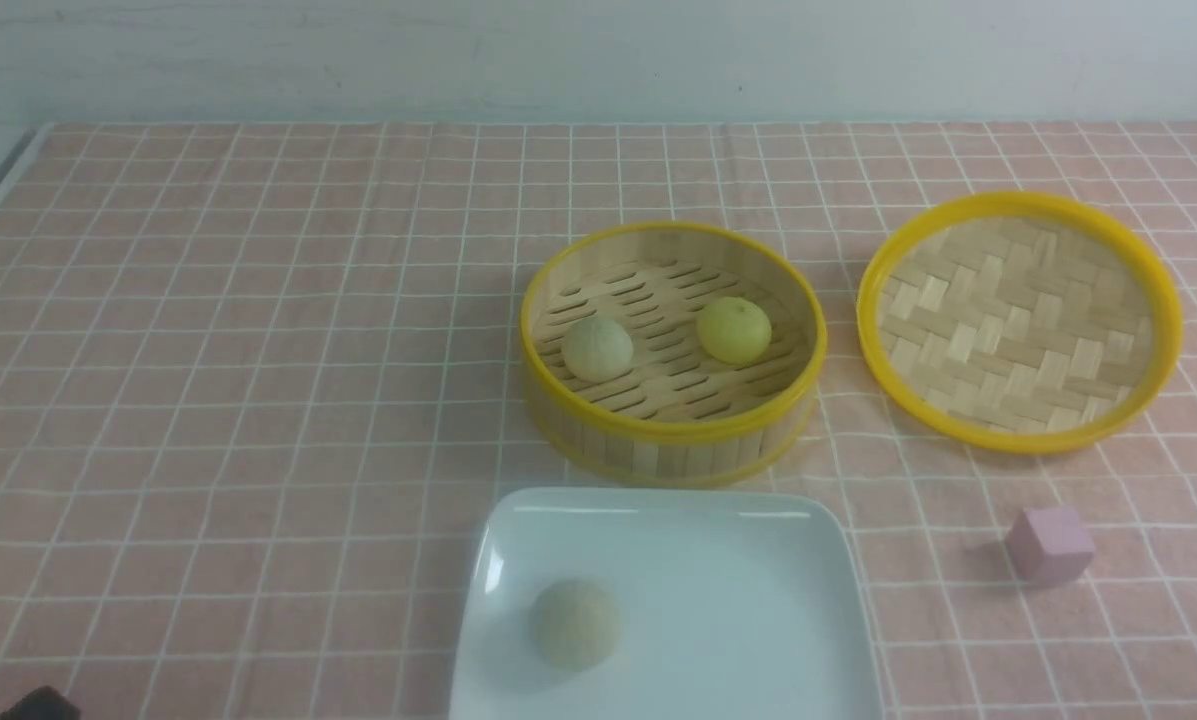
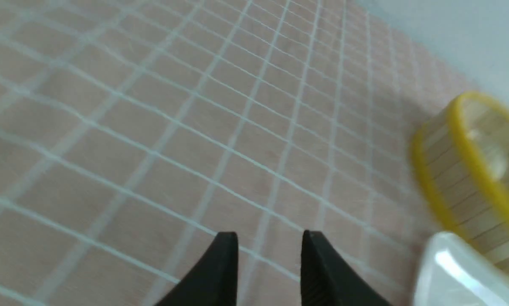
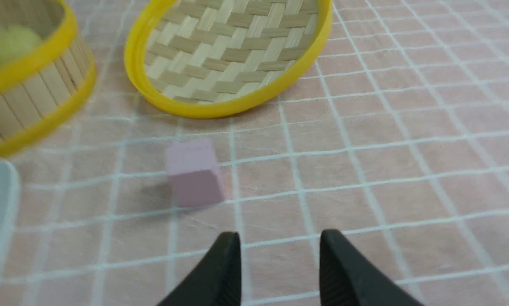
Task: Put the steamed buns into the plate on the pink tablecloth.
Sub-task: 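Reach toward a bun in the bamboo steamer with the right gripper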
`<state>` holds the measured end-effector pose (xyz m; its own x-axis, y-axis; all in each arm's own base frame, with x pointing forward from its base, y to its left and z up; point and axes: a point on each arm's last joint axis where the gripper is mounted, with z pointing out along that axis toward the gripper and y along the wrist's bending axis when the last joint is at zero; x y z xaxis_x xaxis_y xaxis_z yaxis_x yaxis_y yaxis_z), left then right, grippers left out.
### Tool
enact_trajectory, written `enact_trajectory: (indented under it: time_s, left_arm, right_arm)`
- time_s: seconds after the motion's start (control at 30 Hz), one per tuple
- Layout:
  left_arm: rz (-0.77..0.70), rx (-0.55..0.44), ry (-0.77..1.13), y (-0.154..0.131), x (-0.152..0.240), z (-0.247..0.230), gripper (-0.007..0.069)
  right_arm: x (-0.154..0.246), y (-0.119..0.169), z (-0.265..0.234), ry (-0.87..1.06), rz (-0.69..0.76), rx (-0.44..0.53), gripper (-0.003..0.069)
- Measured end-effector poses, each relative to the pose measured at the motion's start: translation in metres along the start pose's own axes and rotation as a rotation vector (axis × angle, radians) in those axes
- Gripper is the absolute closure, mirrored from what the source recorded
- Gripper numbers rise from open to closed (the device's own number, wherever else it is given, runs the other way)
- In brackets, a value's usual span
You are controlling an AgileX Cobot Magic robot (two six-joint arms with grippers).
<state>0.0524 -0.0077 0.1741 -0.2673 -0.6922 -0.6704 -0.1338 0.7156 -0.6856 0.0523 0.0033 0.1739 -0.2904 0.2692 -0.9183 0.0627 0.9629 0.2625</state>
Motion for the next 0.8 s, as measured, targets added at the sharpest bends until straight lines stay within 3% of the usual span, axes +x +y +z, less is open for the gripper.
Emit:
enact_trajectory:
  time_s: [0.03, 0.07, 0.17, 0.27, 0.33, 0.4, 0.47, 0.53, 0.6, 0.63, 0.7, 0.73, 0.77, 0.8]
  left_arm:
    - [-0.138, 0.019, 0.019, -0.002, 0.002, 0.000, 0.0385]
    - [-0.176, 0.026, 0.026, -0.003, 0.002, 0.000, 0.0385]
    - [-0.480, 0.060, 0.073, -0.006, 0.005, 0.000, 0.0385]
    - [-0.550, 0.069, 0.081, -0.007, 0.006, 0.000, 0.0385]
    - [-0.552, 0.072, 0.077, -0.007, 0.006, 0.000, 0.0385]
    - [-0.471, 0.075, 0.064, -0.007, 0.005, 0.000, 0.0396]
    - [-0.383, 0.073, 0.069, -0.009, 0.004, -0.001, 0.0417]
    - [-0.244, 0.096, 0.081, -0.024, -0.007, -0.011, 0.0488]
    - [-0.193, 0.107, 0.081, -0.034, -0.016, -0.017, 0.0531]
    - [-0.127, 0.085, 0.109, -0.044, -0.025, -0.021, 0.0589]
    - [-0.073, 0.039, 0.165, -0.056, -0.035, -0.024, 0.0615]
    - [-0.047, -0.028, 0.256, -0.061, -0.039, -0.022, 0.0622]
    - [-0.041, -0.023, 0.250, -0.063, -0.041, -0.023, 0.0624]
    - [0.004, -0.095, 0.361, -0.070, -0.047, -0.019, 0.0626]
  right_arm:
    - [0.000, 0.002, 0.000, 0.004, 0.130, -0.027, 0.0419]
    - [0.001, 0.003, 0.000, 0.006, 0.155, -0.032, 0.0419]
    - [0.002, 0.011, 0.000, 0.040, 0.556, -0.114, 0.0419]
    - [0.002, 0.014, 0.000, 0.057, 0.712, -0.150, 0.0419]
    - [0.001, 0.014, 0.000, 0.052, 0.737, -0.157, 0.0419]
    - [-0.002, 0.014, 0.000, 0.015, 0.764, -0.170, 0.0421]
    - [-0.009, 0.015, -0.002, -0.018, 0.749, -0.183, 0.0436]
    - [-0.038, 0.022, -0.015, -0.123, 0.603, -0.222, 0.0517]
    - [-0.051, 0.026, -0.019, -0.150, 0.522, -0.224, 0.0561]
    - [-0.074, 0.033, -0.026, -0.150, 0.390, -0.219, 0.0623]
    - [-0.089, 0.039, -0.024, -0.073, 0.294, -0.195, 0.0651]
    - [-0.101, 0.045, -0.021, 0.027, 0.229, -0.179, 0.0657]
    - [-0.103, 0.045, -0.020, 0.047, 0.223, -0.175, 0.0657]
    - [-0.112, 0.048, -0.007, 0.210, 0.165, -0.134, 0.0659]
